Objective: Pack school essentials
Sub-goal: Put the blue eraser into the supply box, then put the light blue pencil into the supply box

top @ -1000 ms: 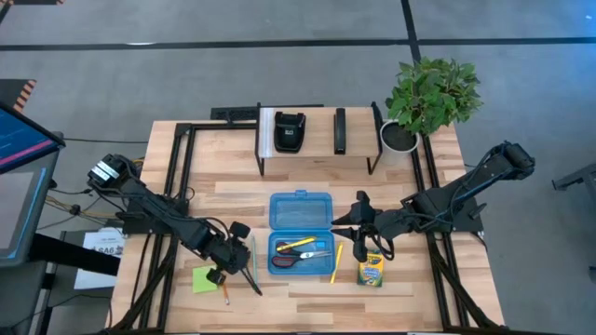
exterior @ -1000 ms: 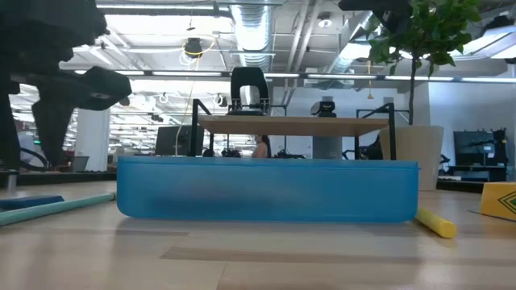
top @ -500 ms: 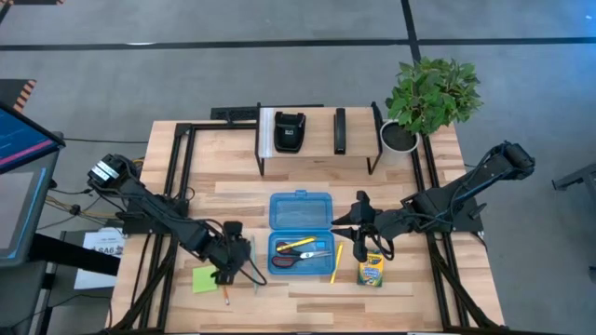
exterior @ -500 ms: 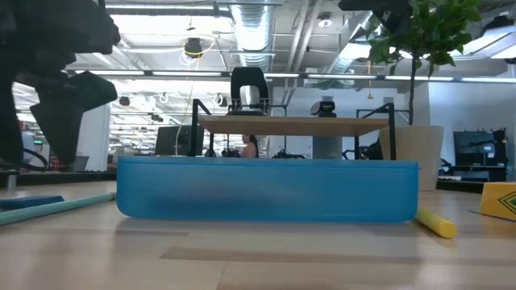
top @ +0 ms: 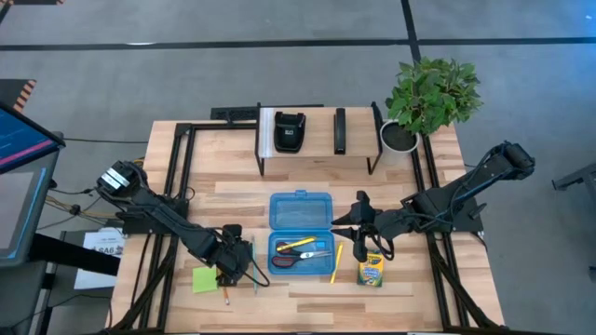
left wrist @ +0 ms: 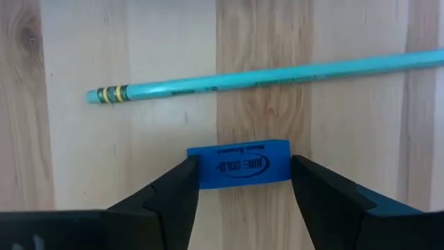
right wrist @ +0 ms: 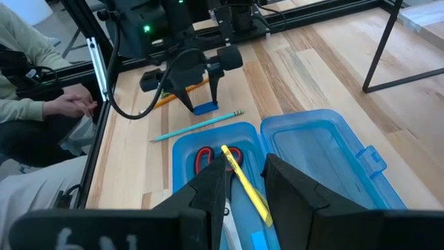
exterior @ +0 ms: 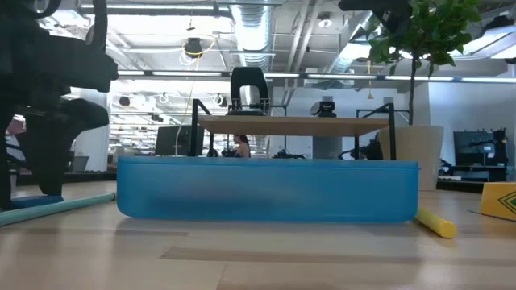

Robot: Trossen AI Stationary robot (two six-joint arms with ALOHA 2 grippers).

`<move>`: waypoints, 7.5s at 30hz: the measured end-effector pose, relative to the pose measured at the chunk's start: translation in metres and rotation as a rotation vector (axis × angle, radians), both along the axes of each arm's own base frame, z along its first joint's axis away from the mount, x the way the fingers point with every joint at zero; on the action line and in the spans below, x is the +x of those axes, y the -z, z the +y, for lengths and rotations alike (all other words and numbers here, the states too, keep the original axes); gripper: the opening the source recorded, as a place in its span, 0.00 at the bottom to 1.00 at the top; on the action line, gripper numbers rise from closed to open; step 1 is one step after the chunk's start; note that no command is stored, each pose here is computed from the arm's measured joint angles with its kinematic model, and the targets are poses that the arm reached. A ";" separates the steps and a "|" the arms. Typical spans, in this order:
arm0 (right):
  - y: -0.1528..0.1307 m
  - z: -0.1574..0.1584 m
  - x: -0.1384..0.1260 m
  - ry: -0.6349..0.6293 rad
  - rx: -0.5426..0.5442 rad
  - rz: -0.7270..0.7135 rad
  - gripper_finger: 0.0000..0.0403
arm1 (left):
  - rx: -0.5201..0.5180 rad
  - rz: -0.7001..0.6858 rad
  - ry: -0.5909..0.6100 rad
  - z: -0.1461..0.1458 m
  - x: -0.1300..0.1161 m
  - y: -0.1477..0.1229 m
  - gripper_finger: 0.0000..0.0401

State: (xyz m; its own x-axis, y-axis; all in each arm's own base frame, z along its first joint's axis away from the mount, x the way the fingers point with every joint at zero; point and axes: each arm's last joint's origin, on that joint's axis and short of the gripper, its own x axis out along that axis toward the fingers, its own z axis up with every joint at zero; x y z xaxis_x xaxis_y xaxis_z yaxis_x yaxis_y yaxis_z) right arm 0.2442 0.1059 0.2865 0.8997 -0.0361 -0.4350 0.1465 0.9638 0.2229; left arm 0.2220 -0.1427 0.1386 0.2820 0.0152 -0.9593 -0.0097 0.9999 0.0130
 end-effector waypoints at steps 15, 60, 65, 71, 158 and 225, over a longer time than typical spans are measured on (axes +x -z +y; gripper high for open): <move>0.000 0.000 0.000 0.000 -0.001 0.001 0.30 | 0.011 0.004 -0.020 0.001 0.002 0.004 0.49; 0.000 0.000 0.000 0.000 -0.001 0.002 0.30 | -0.007 0.015 0.113 -0.016 0.012 -0.027 0.00; 0.000 0.000 0.000 0.000 -0.001 0.002 0.30 | 0.026 -0.005 0.122 -0.018 0.011 -0.029 0.00; 0.001 0.000 0.000 -0.002 -0.004 0.006 0.30 | 0.041 0.022 0.111 -0.016 0.006 -0.023 0.10; 0.001 -0.001 0.000 -0.008 -0.013 0.013 0.30 | -0.006 -0.340 0.235 0.008 0.099 -0.034 0.31; 0.001 0.000 0.000 -0.024 -0.004 0.018 0.30 | -0.138 0.093 -0.778 0.001 0.035 0.008 0.36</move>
State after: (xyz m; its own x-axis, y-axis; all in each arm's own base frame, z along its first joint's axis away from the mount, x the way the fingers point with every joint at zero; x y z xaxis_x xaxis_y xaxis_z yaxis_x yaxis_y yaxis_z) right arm 0.2441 0.1054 0.2853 0.8923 -0.0165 -0.4511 0.1273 0.9679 0.2165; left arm 0.2566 -0.1421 0.1303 0.1577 0.0541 -0.9860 -0.7108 0.6994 -0.0753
